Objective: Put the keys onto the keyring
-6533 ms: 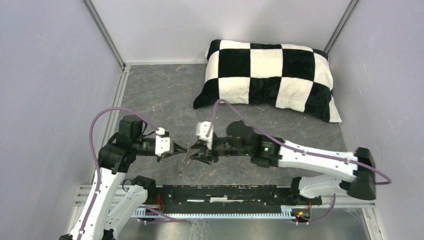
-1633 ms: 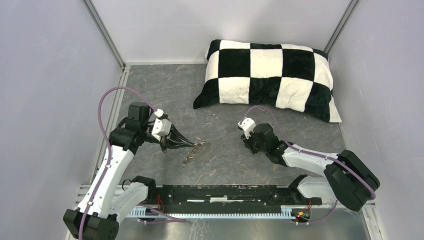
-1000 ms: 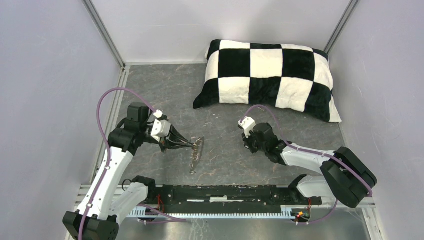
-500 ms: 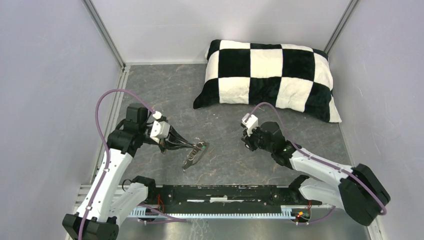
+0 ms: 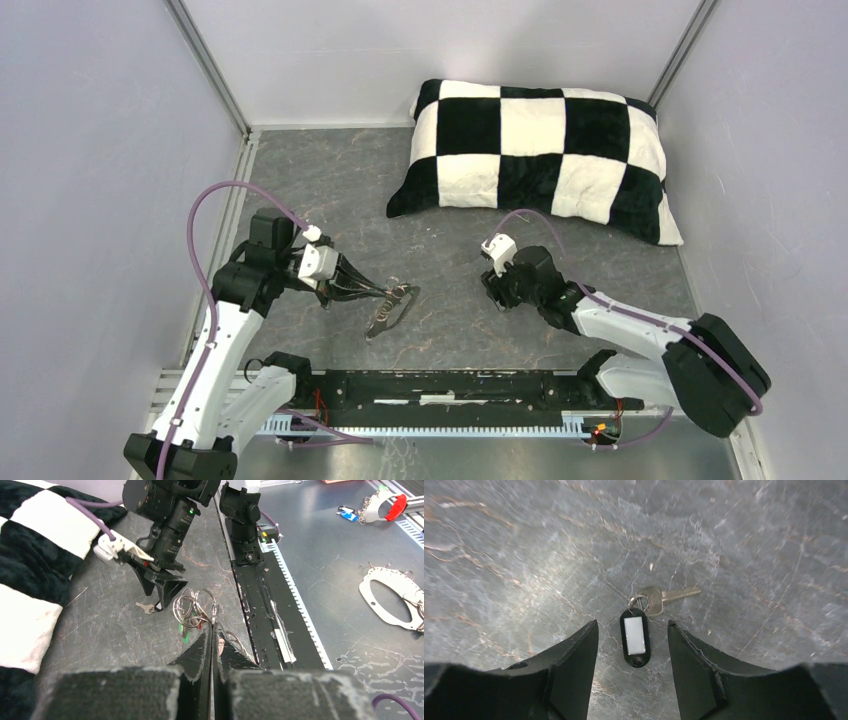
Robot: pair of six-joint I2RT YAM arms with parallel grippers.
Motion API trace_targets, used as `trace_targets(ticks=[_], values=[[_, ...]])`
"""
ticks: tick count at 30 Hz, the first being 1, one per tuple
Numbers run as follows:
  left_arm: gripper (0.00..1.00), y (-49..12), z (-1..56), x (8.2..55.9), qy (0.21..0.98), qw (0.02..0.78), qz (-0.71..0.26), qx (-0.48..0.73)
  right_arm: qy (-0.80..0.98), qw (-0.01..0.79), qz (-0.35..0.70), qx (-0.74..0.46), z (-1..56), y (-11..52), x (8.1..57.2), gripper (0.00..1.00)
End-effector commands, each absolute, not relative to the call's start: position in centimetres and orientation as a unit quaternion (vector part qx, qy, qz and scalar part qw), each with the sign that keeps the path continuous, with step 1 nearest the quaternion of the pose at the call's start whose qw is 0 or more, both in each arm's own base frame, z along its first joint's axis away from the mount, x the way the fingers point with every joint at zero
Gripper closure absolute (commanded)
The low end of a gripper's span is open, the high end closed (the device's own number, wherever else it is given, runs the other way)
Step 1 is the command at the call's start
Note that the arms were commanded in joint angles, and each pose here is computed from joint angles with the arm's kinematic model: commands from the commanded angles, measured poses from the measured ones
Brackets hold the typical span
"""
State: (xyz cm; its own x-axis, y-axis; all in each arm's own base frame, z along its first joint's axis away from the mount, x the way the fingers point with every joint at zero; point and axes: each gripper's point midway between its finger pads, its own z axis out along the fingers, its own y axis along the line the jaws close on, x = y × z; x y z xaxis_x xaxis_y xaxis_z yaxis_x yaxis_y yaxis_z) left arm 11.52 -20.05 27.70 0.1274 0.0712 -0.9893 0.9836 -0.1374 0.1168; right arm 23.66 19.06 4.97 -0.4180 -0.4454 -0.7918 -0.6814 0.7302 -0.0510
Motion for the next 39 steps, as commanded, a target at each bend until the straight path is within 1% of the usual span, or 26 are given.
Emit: trace_targets(ticks=[1, 5, 12, 20, 22, 26, 28, 33, 39], values=[[0.98, -19.9, 28.6, 11.0, 0.447, 0.480, -0.483, 0.580, 0.839, 0.419, 0.125, -0.323, 4.3, 18.9, 24.6, 0.40], [0.98, -19.9, 28.6, 11.1, 0.448, 0.481, -0.481, 0.580, 0.840, 0.417, 0.128, -0.322, 3.7, 19.1, 24.7, 0.42], [0.98, -20.0, 28.6, 11.2, 0.449, 0.480, -0.482, 0.580, 0.841, 0.426, 0.112, -0.313, 3.5, 18.7, 25.4, 0.55], [0.98, -19.9, 28.7, 11.1, 0.448, 0.483, -0.479, 0.581, 0.848, 0.412, 0.113, -0.314, 2.6, 19.0, 25.5, 0.68], [0.98, -19.9, 28.7, 11.0, 0.447, 0.484, -0.477, 0.582, 0.848, 0.409, 0.115, -0.316, 2.5, 19.1, 25.4, 0.73], [0.98, -19.9, 28.7, 11.0, 0.448, 0.484, -0.477, 0.581, 0.844, 0.413, 0.124, -0.318, 3.0, 19.6, 25.5, 0.93], [0.98, -19.9, 28.8, 10.9, 0.449, 0.483, -0.477, 0.581, 0.837, 0.424, 0.131, -0.320, 3.9, 19.9, 25.6, 1.00], [0.98, -19.9, 28.7, 10.9, 0.453, 0.479, -0.482, 0.577, 0.798, 0.455, 0.179, -0.351, 7.3, 21.4, 24.9, 1.00], [0.98, -19.9, 28.5, 10.9, 0.462, 0.470, -0.492, 0.570, 0.733, 0.490, 0.261, -0.392, 11.8, 23.1, 21.9, 0.99]])
